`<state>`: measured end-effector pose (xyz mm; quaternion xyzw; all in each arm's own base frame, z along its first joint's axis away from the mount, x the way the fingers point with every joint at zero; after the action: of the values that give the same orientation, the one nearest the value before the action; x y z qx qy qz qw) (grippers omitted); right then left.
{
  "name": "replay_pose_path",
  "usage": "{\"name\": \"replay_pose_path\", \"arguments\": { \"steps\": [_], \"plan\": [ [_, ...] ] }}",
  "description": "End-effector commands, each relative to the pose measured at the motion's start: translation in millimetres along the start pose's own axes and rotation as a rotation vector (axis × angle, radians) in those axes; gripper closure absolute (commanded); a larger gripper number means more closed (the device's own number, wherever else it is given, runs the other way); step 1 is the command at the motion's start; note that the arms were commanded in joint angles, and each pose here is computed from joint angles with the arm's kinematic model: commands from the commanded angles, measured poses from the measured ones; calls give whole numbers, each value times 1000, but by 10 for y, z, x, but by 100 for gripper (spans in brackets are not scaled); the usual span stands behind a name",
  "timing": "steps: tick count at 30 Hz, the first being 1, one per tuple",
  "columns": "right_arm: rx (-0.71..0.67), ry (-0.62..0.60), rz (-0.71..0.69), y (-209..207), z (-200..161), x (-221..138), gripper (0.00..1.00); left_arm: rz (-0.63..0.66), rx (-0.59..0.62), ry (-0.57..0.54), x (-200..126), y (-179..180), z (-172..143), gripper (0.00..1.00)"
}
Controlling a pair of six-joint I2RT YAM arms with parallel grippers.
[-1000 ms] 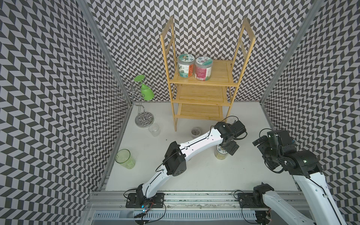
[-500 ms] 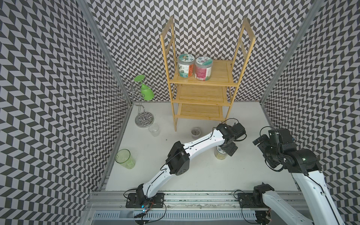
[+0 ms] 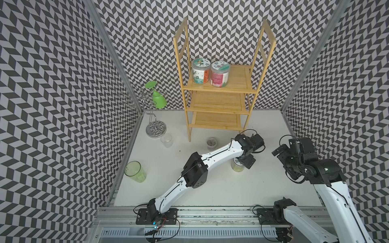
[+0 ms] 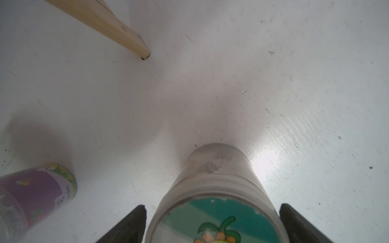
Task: Place the seed container on the shelf
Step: Pick up the seed jar at the center of the board.
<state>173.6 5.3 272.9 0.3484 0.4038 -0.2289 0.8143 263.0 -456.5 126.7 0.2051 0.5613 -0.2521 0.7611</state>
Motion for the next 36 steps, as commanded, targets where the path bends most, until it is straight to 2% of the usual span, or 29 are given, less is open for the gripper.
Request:
{"name": "replay_pose_path", "arguments": {
  "steps": [1,14,25,31,36],
  "plan": [
    [-5,-35,37,73,72,-41,1,-20,-4,0,-31,-54,4,4],
    [-11,-33,40,87,66,-26,1,5,-1,63,-64,9,-132,9],
    [-9,-29,40,90,60,-10,0,9,3,51,-183,47,-133,27],
    [-33,-36,68,152,79,-19,0,-9,-4,6,-484,98,-108,28],
    [-151,-77,163,355,151,-91,1,-55,-25,-35,-839,164,-110,30]
  ]
}}
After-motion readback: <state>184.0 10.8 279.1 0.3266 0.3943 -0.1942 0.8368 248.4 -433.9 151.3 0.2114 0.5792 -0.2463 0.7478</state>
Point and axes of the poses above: each gripper's point midway between its finger pads, its own x axis out along the fingers, its own y axis along the line the jaws close on, z = x × y, the point moved 4 cm from there along -x, back along the fingers, and after that the axes turned 5 degrees about -x, right-handed, at the moved point
